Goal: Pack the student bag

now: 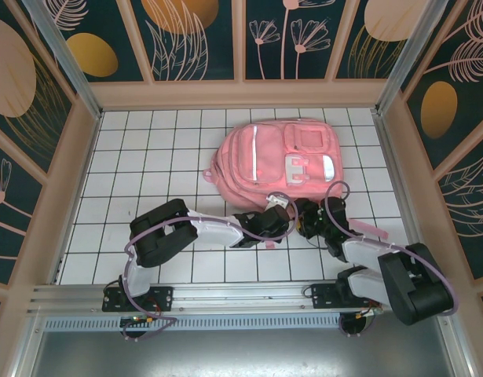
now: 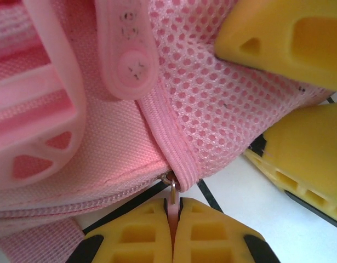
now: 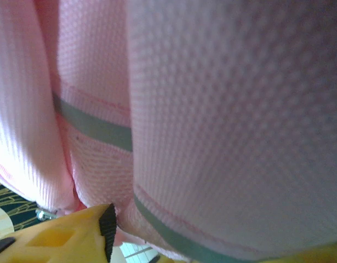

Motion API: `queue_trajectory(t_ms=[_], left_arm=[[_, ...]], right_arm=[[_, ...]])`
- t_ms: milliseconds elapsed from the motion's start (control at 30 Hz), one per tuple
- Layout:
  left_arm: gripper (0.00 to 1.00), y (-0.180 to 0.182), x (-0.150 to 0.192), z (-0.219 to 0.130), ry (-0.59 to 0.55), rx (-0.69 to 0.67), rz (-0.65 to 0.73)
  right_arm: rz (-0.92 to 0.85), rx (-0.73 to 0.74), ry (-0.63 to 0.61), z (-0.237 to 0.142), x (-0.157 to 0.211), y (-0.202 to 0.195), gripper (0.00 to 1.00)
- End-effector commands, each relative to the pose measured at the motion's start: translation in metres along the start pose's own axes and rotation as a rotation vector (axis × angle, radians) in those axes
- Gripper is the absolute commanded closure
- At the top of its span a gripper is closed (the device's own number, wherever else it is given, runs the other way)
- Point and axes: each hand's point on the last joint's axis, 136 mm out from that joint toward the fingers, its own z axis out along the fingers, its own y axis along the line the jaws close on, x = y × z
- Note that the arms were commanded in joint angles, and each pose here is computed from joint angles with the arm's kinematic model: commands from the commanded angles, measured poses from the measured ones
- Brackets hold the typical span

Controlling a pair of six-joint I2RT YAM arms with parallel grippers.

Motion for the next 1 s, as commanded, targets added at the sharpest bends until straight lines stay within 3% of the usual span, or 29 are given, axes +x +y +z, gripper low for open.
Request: queue_trajectory(t_ms=[0, 167, 233, 833, 967], left_arm=[[1.0, -0.004, -0.014, -0.008, -0.013, -0.003, -0.001], [1.0, 0.006, -0.01, -0.013, 0.018, -0.062, 0.003], [1.0, 0.016, -0.006, -0.016, 0.034, -0.097, 0.003], [1.0, 0.165, 0.014, -0.066, 0.105, -0.365, -0.105], [1.0, 0.198, 0.0, -0.085, 0.071, -0.411, -0.189]], right_arm=[[-0.049, -0.049, -0.01, 0.006, -0.004, 0.023, 0.51], [-0.028, 0.012, -0.032, 0.01, -0.013, 0.009, 0.89], [-0.024, 0.026, -0.048, 0.008, -0.016, 0.006, 1.0], [-0.075, 0.05, -0.119, -0.014, -0.049, 0.004, 1.0], [-0.086, 0.053, -0.131, -0.019, -0.058, 0.005, 1.0]])
